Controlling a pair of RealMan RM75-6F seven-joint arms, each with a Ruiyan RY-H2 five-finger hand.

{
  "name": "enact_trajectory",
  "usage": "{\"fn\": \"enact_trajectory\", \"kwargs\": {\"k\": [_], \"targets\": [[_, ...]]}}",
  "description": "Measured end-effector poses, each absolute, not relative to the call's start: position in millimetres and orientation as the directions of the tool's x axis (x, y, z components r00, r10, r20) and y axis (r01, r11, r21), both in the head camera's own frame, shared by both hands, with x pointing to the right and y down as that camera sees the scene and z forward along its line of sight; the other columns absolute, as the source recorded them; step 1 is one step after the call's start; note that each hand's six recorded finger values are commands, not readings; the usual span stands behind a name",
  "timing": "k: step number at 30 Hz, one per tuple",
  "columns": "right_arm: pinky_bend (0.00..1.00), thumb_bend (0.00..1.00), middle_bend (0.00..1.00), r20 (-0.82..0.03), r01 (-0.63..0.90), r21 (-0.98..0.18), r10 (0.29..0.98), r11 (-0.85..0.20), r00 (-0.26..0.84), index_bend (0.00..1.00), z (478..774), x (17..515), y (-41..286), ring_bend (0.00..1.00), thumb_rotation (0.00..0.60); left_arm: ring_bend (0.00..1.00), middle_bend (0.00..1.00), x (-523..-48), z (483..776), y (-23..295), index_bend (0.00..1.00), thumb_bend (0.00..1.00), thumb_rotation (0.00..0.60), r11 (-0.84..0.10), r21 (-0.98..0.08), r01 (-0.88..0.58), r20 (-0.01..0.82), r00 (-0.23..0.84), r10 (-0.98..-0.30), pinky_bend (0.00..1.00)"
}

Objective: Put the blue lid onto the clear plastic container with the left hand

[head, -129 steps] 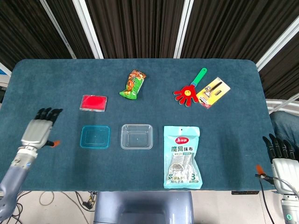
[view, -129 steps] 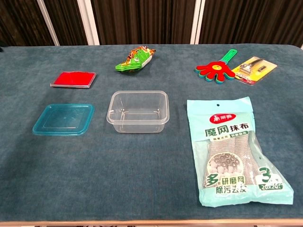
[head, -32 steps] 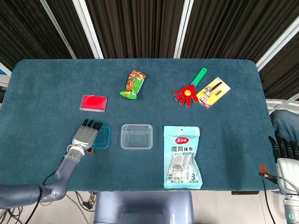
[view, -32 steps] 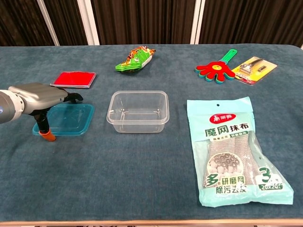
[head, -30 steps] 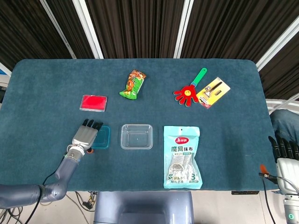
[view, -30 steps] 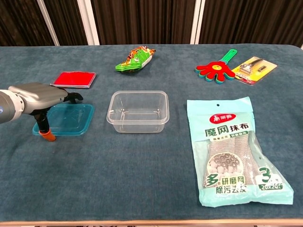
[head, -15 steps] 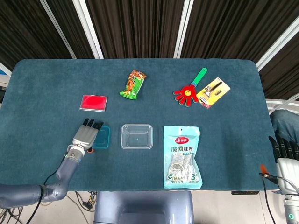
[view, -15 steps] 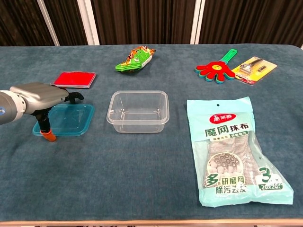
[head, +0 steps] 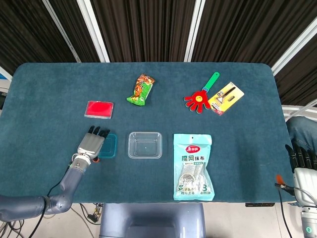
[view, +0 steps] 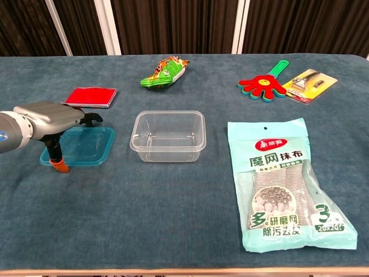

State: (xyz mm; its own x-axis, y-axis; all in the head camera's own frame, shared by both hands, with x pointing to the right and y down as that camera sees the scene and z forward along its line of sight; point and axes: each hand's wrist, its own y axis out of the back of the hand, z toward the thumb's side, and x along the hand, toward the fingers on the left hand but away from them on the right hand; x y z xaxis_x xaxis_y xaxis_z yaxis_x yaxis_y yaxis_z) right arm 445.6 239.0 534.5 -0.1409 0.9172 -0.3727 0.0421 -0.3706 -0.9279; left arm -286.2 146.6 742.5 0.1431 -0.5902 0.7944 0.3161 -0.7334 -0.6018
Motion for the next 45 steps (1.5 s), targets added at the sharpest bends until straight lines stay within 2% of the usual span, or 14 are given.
{"fn": "enact_trajectory", "kwargs": {"k": [19,27,36,45], "targets": [[0.00,0.34,0.01,-0.368,0.040,-0.930,0.918,-0.366,-0.148,0.00,534,446,239,0.00,0.600,0.04,0.35,-292,715,130,0.07,0.14,0.600,-0.728,-0.642,0.241,0.766,0.153,-0.625,0.03],[0.00,0.34,0.01,-0.366,0.037,-0.930,0.919,-0.364,-0.148,0.00,534,446,240,0.00,0.600,0.04,0.34,-287,692,119,0.07,0.14,0.600,-0.707,-0.675,0.212,0.738,0.181,-0.650,0.03],[0.00,0.34,0.01,-0.362,0.039,-0.932,0.920,-0.360,-0.148,0.00,533,446,239,0.00,0.600,0.04,0.34,-250,646,101,0.07,0.14,0.600,-0.691,-0.711,0.134,0.698,0.260,-0.668,0.03],[0.00,0.34,0.01,-0.362,0.055,-0.932,0.918,-0.357,-0.163,0.00,533,448,238,0.00,0.600,0.04,0.34,-206,621,86,0.07,0.14,0.600,-0.716,-0.693,0.089,0.707,0.279,-0.650,0.03]]}}
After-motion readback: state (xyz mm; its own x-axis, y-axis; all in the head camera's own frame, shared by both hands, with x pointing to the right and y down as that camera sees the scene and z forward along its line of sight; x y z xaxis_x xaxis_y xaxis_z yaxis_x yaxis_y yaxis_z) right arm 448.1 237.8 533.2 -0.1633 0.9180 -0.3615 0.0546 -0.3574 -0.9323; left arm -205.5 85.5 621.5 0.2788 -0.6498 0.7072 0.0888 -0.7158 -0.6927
